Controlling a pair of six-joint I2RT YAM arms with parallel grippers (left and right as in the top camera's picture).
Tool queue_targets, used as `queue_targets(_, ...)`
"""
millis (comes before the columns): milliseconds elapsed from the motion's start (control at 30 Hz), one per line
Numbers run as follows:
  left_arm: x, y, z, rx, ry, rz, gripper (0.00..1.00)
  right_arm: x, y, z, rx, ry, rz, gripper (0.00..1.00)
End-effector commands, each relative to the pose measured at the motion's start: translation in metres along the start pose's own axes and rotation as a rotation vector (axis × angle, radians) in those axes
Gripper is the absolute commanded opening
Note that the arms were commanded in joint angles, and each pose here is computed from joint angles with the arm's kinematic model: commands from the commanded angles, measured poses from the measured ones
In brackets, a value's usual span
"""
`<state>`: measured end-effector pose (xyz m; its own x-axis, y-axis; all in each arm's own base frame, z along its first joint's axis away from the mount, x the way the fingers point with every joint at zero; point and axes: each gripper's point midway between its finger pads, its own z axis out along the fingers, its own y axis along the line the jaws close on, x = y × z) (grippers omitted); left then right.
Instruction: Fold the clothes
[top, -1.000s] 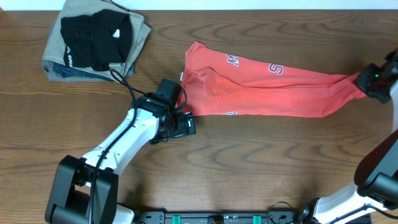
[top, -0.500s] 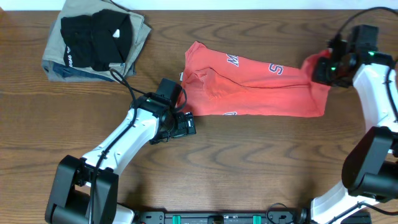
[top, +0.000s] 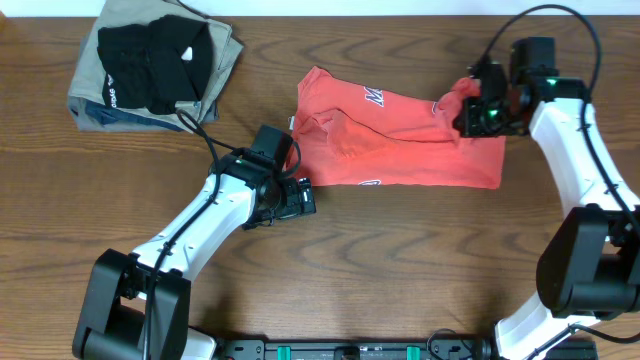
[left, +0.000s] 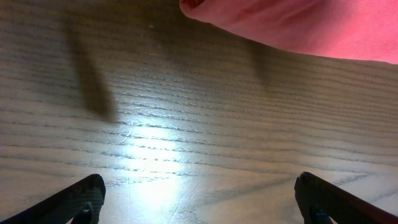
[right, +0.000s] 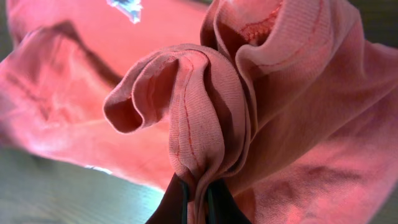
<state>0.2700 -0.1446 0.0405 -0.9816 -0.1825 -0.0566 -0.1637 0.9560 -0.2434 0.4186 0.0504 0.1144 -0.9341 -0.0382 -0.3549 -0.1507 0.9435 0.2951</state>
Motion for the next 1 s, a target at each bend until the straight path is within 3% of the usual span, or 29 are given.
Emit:
queue_targets(0,0.002,0.003,0.004,-0.008,0.014,0.006,0.98,0.007,0.025,0.006,-0.047,0.024,-0.078,0.01)
queue_targets(167,0.002,0.003,0.004,-0.008,0.014,0.006,0.98,0.01,0.04,0.011,-0.061,0.04,-0.115,0.02)
queue_targets(200,0.002,0.003,0.004,-0.009,0.014,0.006,0.98,0.011,0.042,0.012,-0.063,0.041,-0.119,0.08)
queue_targets(267,0.002,0.003,0.004,-0.008,0.014,0.006,0.98,0.011,0.044,0.012,-0.065,0.042,-0.124,0.52)
queue_targets(333,0.002,0.003,0.004,-0.008,0.014,0.006,0.98,0.01,0.046,0.013,-0.066,0.039,-0.128,0.72)
queue_targets(367,0.002,0.003,0.004,-0.009,0.014,0.006,0.98,0.009,0.046,0.013,-0.066,0.035,-0.129,0.74)
queue_targets(700,0.002,0.003,0.004,-0.009,0.014,0.006,0.98,-0.003,0.031,0.007,-0.044,-0.011,-0.034,0.81)
queue_targets(967,-0.002,0.0,0.004,0.004,-0.004,0.005,0.98,-0.001,0.03,0.017,-0.034,0.007,-0.029,0.75)
